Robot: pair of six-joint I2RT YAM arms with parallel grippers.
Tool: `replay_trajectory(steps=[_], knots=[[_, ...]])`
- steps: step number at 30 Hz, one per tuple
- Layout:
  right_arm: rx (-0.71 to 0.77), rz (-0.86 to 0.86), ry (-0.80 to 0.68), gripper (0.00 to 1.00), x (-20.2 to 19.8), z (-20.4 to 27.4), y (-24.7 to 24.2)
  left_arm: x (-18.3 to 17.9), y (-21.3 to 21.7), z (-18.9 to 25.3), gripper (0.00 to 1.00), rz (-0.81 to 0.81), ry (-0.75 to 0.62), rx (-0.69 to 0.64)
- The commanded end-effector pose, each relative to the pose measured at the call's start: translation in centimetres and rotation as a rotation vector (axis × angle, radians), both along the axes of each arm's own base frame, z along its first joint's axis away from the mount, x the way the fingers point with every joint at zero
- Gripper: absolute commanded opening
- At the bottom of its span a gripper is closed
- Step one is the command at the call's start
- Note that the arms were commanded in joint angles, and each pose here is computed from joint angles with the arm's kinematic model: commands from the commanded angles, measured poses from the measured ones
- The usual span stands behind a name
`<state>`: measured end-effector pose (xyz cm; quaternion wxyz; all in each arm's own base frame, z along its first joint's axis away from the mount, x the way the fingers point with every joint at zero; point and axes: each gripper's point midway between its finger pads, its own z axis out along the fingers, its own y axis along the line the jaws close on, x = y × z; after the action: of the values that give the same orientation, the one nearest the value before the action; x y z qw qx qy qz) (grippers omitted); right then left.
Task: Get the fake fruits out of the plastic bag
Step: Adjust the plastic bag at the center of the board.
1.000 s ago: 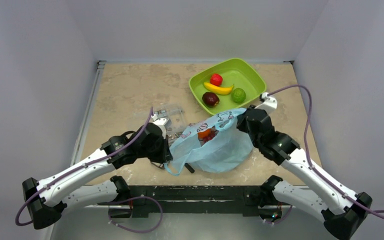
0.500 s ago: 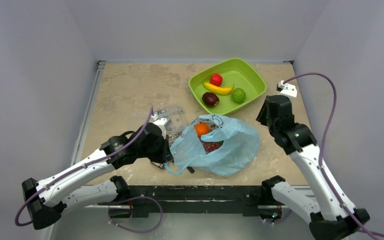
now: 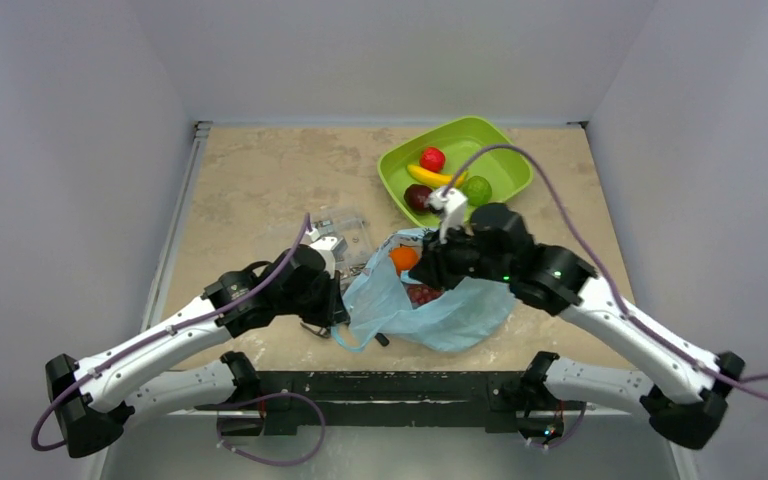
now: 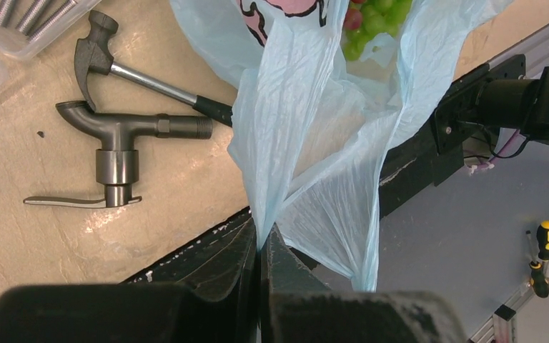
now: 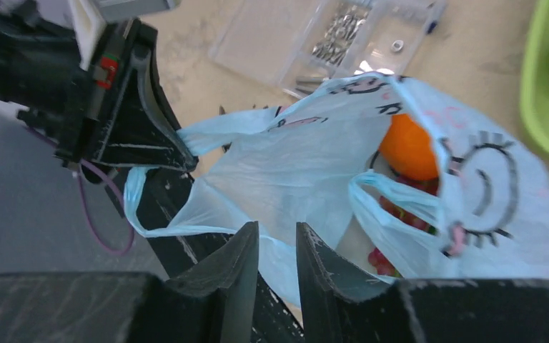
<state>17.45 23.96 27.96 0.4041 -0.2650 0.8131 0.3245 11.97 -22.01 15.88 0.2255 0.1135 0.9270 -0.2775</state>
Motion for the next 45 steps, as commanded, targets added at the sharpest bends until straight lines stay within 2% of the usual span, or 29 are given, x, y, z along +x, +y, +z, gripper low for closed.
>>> replay_trajectory(steps=[1,3,6,8,11,13,14,16,19,22,26,30,34,37,41,45], knots=[[-0.047,-0.011,-0.026,0.24,1.7,-2.4,4.5,0.2,-0.7,2.5,0.0,0.003,-0.036,-0.074],[-0.085,-0.106,-0.029,0.16,3.6,-4.1,4.9,0.2,-0.5,2.7,0.0,0.015,-0.043,-0.078],[-0.202,-0.331,0.001,0.13,6.5,-9.2,3.1,0.4,0.0,3.3,0.0,0.037,-0.06,-0.082],[-0.271,-0.488,0.02,0.0,7.7,-13.2,1.0,0.5,0.3,3.6,0.0,0.055,-0.07,-0.083],[-0.355,-0.767,0.052,0.0,8.9,-17.7,-3.8,0.7,1.0,3.9,0.0,0.093,-0.087,-0.083],[-0.392,-1.008,0.118,0.0,9.7,-19.6,-9.3,0.9,1.9,3.7,0.0,0.131,-0.101,-0.063],[-0.391,-1.167,0.15,0.0,10.1,-20.1,-13.1,1.1,2.5,3.5,0.0,0.153,-0.113,-0.051],[-0.37,-1.335,0.21,0.0,10.0,-20.4,-18.5,1.3,3.7,3.1,0.0,0.191,-0.142,-0.029],[-0.224,-1.39,0.204,0.0,10.1,-18.5,-21.8,1.4,4.6,2.1,0.0,0.201,-0.174,-0.02],[-0.144,-1.333,0.146,0.02,10.4,-15.5,-21.3,1.2,4.6,1.7,0.0,0.182,-0.173,-0.016],[-0.126,-1.143,0.099,0.15,10.8,-11.8,-19.2,0.9,2.6,2.2,0.0,0.095,-0.162,-0.063],[-0.053,-0.853,0.156,0.43,9.3,-9.9,-14.1,-0.2,-0.3,3.3,0.0,-0.054,-0.121,-0.132],[-0.111,-0.562,0.272,0.63,5.2,-10.6,-8.5,-1.3,-2.5,3.8,0.01,-0.165,-0.073,-0.187],[-0.172,-0.436,0.335,0.65,1.6,-12.1,-4.5,-1.4,-3.3,3.3,0.25,-0.182,-0.055,-0.212],[-0.117,-0.354,0.405,0.54,-1.3,-15.1,-0.1,-1.0,-3.6,2.6,0.46,-0.171,-0.049,-0.2],[-0.058,-0.296,0.421,0.47,-3.5,-17.3,3.5,-0.9,-3.4,0.7,0.73,-0.16,-0.02,-0.16]])
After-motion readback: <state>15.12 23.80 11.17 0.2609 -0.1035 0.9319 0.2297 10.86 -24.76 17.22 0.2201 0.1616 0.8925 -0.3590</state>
